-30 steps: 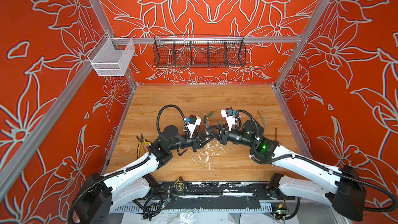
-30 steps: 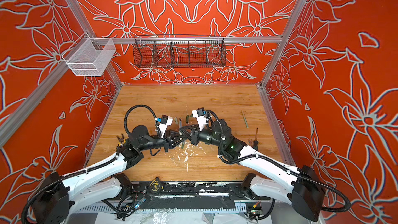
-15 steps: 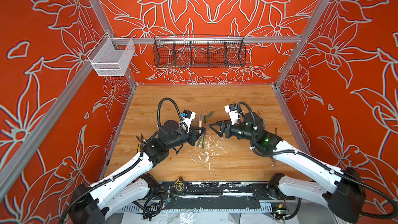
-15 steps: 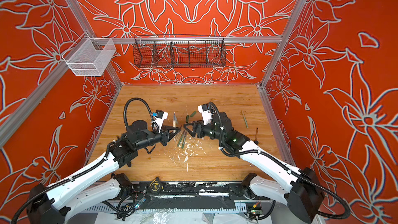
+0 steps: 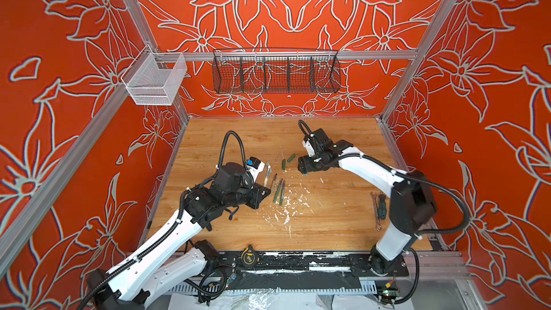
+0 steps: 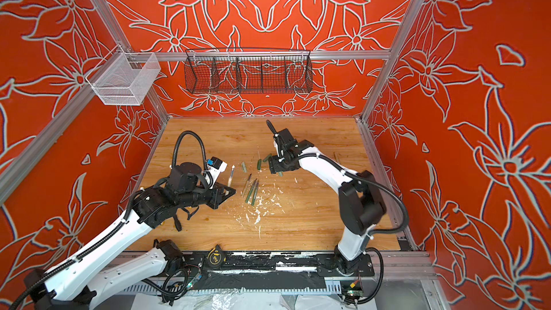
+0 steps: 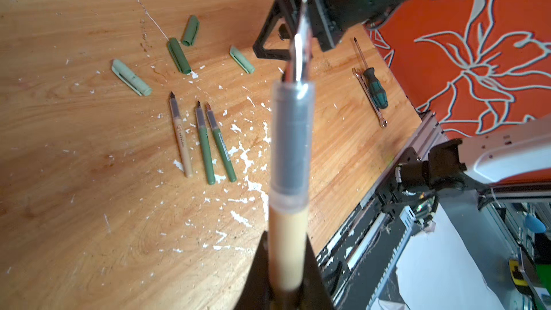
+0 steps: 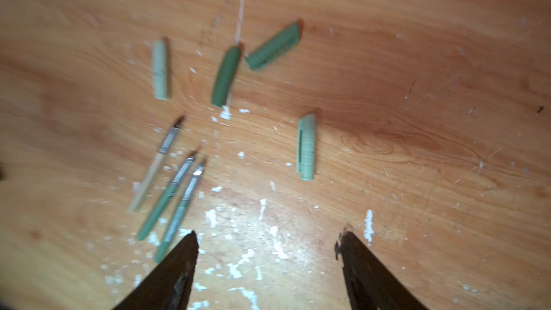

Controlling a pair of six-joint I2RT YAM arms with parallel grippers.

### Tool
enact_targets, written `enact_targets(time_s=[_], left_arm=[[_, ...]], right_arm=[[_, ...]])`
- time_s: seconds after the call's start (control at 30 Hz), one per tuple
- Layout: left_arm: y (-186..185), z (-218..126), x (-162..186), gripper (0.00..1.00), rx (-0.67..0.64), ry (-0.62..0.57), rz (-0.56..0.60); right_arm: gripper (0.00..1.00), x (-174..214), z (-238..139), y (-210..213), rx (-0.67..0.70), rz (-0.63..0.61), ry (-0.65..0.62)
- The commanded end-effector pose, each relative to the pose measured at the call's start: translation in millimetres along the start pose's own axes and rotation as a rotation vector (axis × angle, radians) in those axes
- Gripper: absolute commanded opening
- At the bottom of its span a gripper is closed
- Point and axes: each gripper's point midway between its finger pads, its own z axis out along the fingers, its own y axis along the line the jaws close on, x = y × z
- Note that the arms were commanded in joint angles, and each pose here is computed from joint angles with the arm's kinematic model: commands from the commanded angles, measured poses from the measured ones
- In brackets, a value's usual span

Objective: Insert the pens into the pen caps
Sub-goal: 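Reach the right gripper toward the green caps while the left holds the pen upright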

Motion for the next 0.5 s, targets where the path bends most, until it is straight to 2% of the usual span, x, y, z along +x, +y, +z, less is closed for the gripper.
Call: enact_targets(time_s=[0.0,0.23,0.47], left_arm=[[-5.4,-12.0,13.7,0.0,0.032,0.025,0.017],[-1.1,-11.5,23.3,0.0,0.026,0.032,-0.008],[1.6,-13.9,28.1,0.0,0.019,0.025,-0.02]], right_arm=[[0.74,10.7,16.1,-24.5,0.144,-0.105,0.128],[0.59,0.5,54.9,-23.3,0.136,-0.13,0.195],[0.43,-2.9,78.1,-26.1,0.103,-0.097,0.236]])
